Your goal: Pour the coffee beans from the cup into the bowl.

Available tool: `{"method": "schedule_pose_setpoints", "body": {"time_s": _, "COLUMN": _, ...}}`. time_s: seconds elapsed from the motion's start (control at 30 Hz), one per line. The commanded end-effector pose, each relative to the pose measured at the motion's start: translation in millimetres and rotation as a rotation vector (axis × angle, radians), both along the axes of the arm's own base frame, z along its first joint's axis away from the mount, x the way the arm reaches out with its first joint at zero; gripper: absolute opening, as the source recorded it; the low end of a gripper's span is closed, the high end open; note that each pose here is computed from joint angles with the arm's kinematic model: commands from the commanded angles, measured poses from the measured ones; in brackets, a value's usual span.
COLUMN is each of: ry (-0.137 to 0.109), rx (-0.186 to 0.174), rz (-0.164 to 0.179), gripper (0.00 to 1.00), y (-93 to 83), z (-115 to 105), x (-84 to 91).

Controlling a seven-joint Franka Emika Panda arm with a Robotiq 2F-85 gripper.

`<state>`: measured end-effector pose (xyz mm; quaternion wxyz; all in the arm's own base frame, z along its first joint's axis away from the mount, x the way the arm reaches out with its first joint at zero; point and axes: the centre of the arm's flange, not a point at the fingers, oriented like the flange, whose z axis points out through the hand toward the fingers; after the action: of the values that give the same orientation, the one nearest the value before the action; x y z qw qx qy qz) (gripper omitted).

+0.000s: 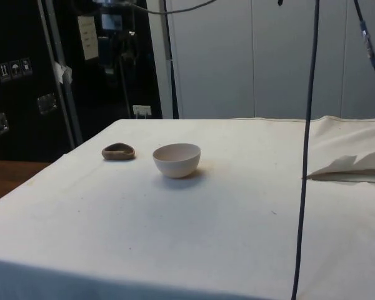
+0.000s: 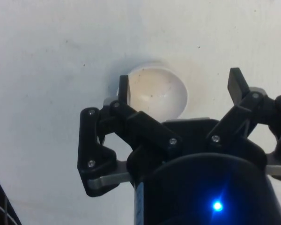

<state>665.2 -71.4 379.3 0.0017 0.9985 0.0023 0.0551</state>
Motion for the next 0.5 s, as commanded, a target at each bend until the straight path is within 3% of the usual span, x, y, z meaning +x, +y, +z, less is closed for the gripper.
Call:
{"method": "schedule_pose_setpoints", "body": {"time_s": 0.0, "ry": -0.003, "rx": 0.001, "rz": 0.000, "gripper": 1.00, "y": -2.9, "z": -3, "x": 0.7}}
{"method": "schedule_pose_setpoints", "body": {"time_s": 0.47, "ry": -0.043, "rx": 0.033, "rz": -0.004, "gripper": 1.00, "y": -46.7, "z": -47, "x": 10.3}}
